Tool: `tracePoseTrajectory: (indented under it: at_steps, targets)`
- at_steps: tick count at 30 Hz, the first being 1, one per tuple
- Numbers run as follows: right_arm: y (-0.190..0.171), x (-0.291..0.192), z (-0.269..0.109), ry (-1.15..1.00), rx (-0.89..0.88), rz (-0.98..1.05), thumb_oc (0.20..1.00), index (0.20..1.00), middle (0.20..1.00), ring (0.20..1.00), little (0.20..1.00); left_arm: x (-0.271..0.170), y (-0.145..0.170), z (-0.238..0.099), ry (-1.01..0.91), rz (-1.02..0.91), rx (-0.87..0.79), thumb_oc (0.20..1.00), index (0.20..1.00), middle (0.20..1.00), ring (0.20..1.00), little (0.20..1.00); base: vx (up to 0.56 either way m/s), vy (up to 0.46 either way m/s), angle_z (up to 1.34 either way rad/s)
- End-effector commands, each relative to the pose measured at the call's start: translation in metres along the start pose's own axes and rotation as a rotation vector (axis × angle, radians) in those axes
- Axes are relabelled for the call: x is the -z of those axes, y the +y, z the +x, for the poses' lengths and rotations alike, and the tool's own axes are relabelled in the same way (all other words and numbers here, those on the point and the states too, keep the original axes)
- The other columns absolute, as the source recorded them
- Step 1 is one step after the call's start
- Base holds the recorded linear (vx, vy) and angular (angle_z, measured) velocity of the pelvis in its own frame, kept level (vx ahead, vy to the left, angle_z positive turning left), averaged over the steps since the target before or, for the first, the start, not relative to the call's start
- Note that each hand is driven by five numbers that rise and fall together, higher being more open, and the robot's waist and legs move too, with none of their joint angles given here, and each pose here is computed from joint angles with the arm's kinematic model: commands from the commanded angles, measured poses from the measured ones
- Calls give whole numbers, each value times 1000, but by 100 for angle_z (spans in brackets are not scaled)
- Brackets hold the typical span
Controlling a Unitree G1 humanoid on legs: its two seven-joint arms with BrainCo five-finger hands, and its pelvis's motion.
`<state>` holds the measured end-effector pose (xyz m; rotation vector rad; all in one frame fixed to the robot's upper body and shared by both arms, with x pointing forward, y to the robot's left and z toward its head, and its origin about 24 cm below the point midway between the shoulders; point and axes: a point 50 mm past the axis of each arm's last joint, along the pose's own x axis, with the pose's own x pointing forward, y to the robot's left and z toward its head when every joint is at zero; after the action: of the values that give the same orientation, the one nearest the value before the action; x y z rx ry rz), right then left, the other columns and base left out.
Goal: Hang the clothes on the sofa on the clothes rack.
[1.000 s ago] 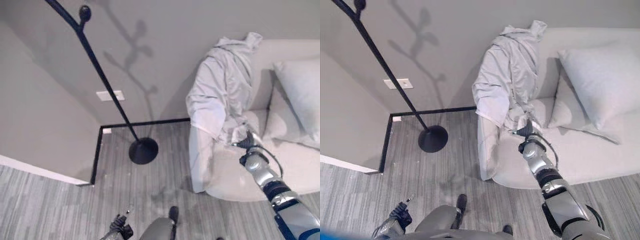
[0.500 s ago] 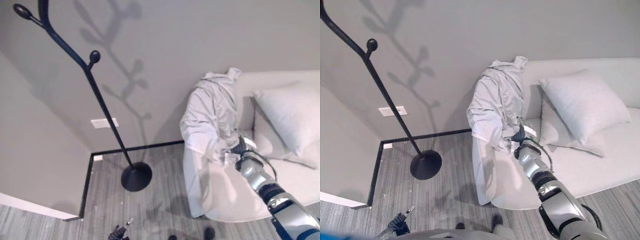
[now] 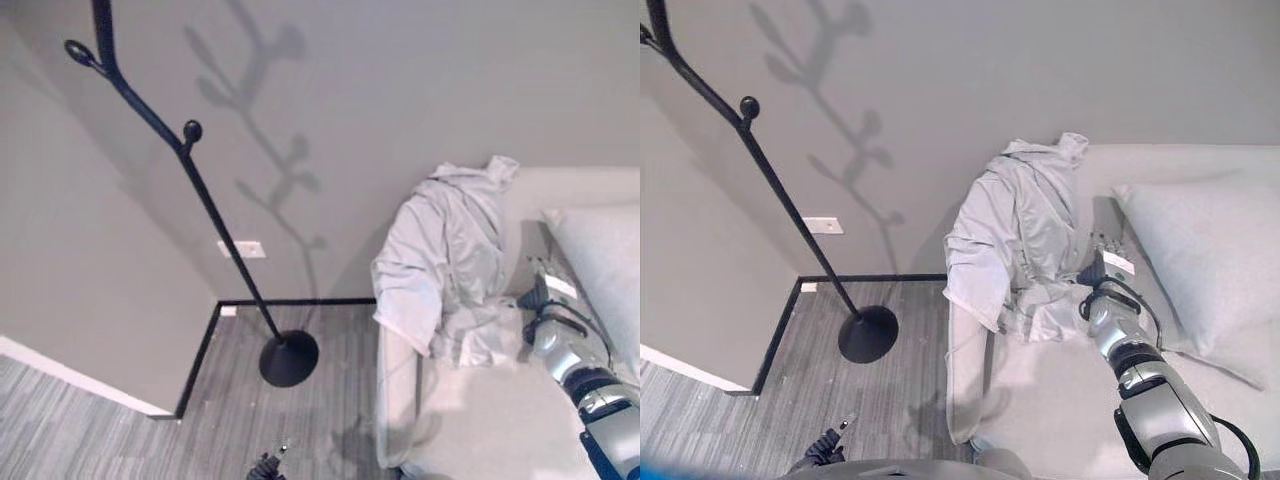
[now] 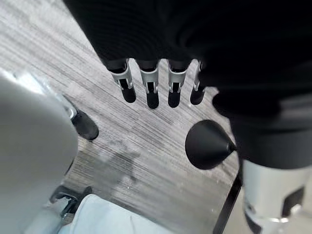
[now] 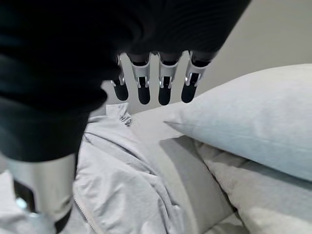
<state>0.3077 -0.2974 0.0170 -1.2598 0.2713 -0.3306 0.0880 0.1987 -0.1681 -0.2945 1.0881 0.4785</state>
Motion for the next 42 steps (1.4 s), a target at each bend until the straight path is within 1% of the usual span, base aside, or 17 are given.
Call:
tracePoseTrajectory:
  at_steps: [1,8,16,18,19,25,29,30,36,37,38,39,41,42]
  targets:
    - [4,-10,0,-32,9,78,1000,1000,1000,1000,1000,-17,24,2,-50,63,-52,1000,1000,1000,1000,1000,71,-56,23]
    - [33,-13,-10,21,-124,101,1000,1000,1000,1000,1000,-20,31,2,-58,55,-65,1000,1000,1000,1000,1000,58,-28,11]
    - [48,-22,-15,73,-184,119,1000,1000,1000,1000,1000,-26,42,2,-73,-16,-118,1000,1000,1000,1000,1000,21,14,12]
    - [49,-26,-13,118,-178,185,1000,1000,1000,1000,1000,-31,45,2,-90,-61,-137,1000,1000,1000,1000,1000,27,31,28]
    - [48,-31,-12,128,-172,228,1000,1000,1000,1000,1000,-37,44,3,-108,-66,-135,1000,1000,1000,1000,1000,12,21,17]
    - [39,-40,-3,153,-138,286,1000,1000,1000,1000,1000,-51,28,5,-151,-45,-75,1000,1000,1000,1000,1000,-19,28,14]
    - [39,-41,-3,163,-139,281,1000,1000,1000,1000,1000,-51,21,6,-148,-36,-54,1000,1000,1000,1000,1000,1,25,16]
    - [43,-41,-5,157,-164,255,1000,1000,1000,1000,1000,-50,17,6,-143,-26,-36,1000,1000,1000,1000,1000,10,21,14]
    - [54,-52,-12,123,-212,219,1000,1000,1000,1000,1000,-46,18,6,-125,-42,-40,1000,1000,1000,1000,1000,14,35,4]
    - [54,-55,-11,111,-210,213,1000,1000,1000,1000,1000,-51,14,7,-137,-36,-31,1000,1000,1000,1000,1000,-55,63,-4]
    - [53,-68,-9,70,-203,209,1000,1000,1000,1000,1000,-64,4,8,-176,-15,-8,1000,1000,1000,1000,1000,-120,73,-7]
    - [51,-85,-8,22,-197,201,1000,1000,1000,1000,1000,-84,-15,8,-239,25,38,1000,1000,1000,1000,1000,-143,74,-8]
    - [44,-112,-3,-46,-174,210,1000,1000,1000,1000,1000,-108,-42,5,-321,103,103,1000,1000,1000,1000,1000,-125,63,-26]
    - [44,-112,-3,-45,-174,210,1000,1000,1000,1000,1000,-108,-42,5,-321,103,103,1000,1000,1000,1000,1000,-83,46,-40]
